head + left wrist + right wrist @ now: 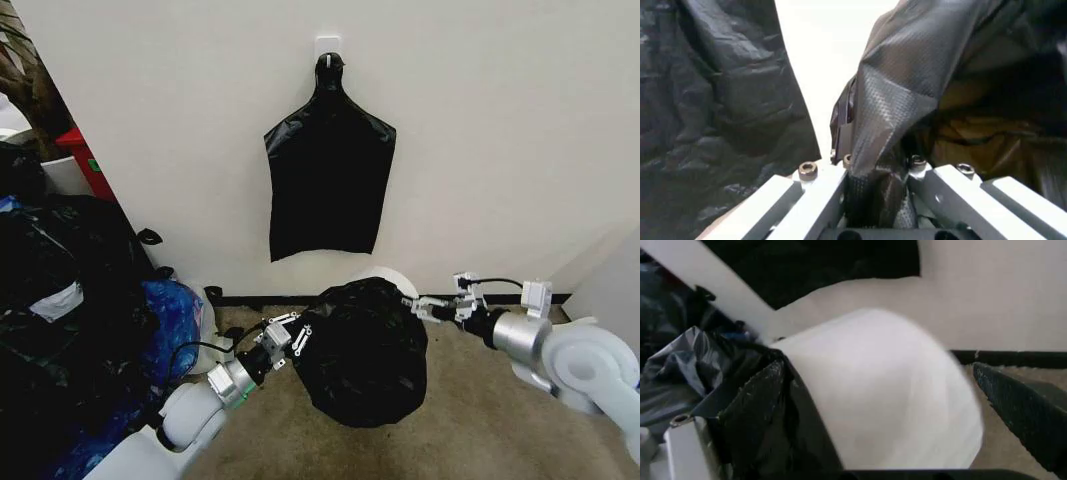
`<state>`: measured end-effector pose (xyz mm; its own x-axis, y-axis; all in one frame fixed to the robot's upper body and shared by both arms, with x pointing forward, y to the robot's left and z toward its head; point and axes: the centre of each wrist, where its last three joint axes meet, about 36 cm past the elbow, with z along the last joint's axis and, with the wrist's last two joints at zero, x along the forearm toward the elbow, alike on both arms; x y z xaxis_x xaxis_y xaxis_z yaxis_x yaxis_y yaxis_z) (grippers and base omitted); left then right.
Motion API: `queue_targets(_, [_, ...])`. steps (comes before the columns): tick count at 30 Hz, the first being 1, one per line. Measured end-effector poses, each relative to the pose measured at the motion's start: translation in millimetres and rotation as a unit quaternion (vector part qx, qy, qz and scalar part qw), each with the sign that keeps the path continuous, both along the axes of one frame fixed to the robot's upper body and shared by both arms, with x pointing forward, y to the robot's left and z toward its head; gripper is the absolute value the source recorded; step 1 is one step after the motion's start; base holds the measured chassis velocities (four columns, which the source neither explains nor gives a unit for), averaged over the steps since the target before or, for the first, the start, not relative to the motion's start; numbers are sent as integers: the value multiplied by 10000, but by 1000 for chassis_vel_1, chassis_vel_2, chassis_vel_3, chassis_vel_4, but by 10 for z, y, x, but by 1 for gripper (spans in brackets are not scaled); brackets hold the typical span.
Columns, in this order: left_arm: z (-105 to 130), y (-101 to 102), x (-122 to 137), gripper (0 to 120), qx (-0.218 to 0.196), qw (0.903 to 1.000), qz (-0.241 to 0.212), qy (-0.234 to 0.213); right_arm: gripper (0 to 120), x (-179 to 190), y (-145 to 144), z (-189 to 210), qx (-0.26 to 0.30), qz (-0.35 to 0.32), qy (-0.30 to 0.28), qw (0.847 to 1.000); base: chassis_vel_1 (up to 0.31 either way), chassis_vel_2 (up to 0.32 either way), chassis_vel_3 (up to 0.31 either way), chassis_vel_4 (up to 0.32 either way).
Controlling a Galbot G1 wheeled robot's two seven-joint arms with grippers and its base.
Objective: Place the garbage bag over the trash bin.
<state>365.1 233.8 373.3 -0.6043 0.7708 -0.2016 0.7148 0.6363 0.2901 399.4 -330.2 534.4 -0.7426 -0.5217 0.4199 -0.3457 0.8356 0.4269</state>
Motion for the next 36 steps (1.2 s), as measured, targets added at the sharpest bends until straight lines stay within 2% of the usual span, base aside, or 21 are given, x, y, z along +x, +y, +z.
queue_targets(10, [92,-52,-78,3,-36,9998,-179,-93,100,270,-171,-295,-188,-37,-206,9996,0,0,0,0])
queue_targets(15, [85,-59,-111,3,-40,9998,-195,-82,100,247,-187,-302,-35,-95,-206,9997,0,0,0,0])
queue_targets(18, [36,-44,-83,3,-106,9999,-73,-7,100,200,-213,-277,23,-143,-251,9996,0,0,0,0])
queue_targets(23, [-158,-25,-43,3,-450,9960,545,547,100,183,-352,-59,47,-360,-516,9980,0,0,0,0])
queue_targets(26, [-287,-78,-5,3,-856,9807,1331,1145,100,38,-306,107,44,-541,-810,9952,0,0,0,0])
queue_targets(28, [-300,-134,23,3,-1122,9657,1748,1556,100,-110,-179,170,168,-704,-891,9934,0,0,0,0])
queue_targets(29, [-300,-134,23,3,-1122,9657,1748,1556,100,-110,-179,170,168,-704,-891,9934,0,0,0,0])
queue_targets(30, [-291,-162,36,3,-1234,9584,1896,1739,100,-176,-124,165,293,-822,-855,9925,0,0,0,0])
queue_targets(32, [-241,-225,50,3,-1511,9409,2174,2115,100,-275,-67,68,521,-1002,-691,9912,0,0,0,0])
queue_targets(33, [-195,-257,56,3,-1706,9278,2348,2343,100,-329,-50,-32,641,-1092,-574,9903,0,0,0,0])
queue_targets(34, [-126,-290,66,3,-1980,9084,2558,2651,100,-410,-25,-174,765,-1190,-447,9889,0,0,0,0])
queue_targets(35, [-98,-297,72,3,-2094,8994,2647,2777,100,-444,-16,-237,816,-1222,-410,9883,0,0,0,0])
queue_targets(36, [-98,-297,72,3,-2094,8994,2647,2777,100,-444,-16,-237,816,-1222,-410,9883,0,0,0,0])
